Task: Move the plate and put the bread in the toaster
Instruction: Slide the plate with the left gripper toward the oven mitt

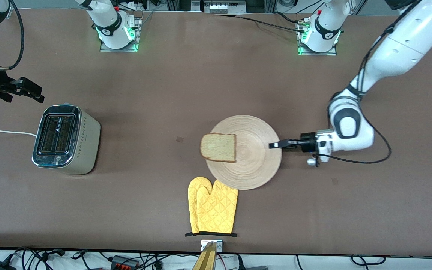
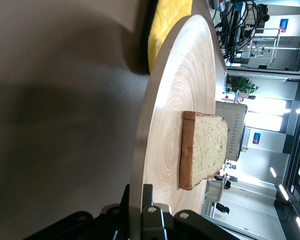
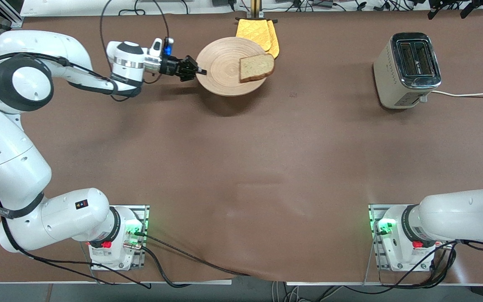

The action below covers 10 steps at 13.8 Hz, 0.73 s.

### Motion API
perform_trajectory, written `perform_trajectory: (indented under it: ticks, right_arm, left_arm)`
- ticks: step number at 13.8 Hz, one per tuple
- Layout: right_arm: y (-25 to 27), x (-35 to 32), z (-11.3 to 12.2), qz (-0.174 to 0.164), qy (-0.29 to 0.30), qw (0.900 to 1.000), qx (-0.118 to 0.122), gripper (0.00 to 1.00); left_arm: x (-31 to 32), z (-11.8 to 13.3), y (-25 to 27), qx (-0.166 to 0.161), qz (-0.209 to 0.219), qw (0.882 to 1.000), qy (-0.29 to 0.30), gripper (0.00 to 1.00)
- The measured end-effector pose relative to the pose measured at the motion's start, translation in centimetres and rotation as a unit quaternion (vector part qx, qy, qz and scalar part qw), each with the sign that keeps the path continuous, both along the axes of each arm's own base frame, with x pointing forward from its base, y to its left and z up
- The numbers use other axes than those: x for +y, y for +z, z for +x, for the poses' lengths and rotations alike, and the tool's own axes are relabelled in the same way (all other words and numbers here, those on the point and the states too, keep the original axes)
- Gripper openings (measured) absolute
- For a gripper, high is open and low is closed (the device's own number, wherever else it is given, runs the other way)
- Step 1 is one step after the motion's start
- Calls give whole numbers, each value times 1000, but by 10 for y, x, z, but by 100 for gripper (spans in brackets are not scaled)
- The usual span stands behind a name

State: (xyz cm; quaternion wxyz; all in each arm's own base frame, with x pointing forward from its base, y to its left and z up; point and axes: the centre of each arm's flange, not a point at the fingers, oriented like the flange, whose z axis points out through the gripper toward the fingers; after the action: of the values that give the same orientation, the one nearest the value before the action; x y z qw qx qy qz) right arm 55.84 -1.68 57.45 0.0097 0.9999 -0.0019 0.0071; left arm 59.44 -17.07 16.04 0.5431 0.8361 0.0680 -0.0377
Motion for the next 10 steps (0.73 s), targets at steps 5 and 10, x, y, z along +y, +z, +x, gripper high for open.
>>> perform_trajectory:
  ticks: [5,10]
  right_arm:
    - [-1,0,0,0,0,1000,1,100]
    - [-1,0,0,0,0,1000,1,100]
  left_arm:
    - [-69,-21,-8,-18,40,999,-7,9]
    - [-106,-47,-29,-44,-15,998,33,9]
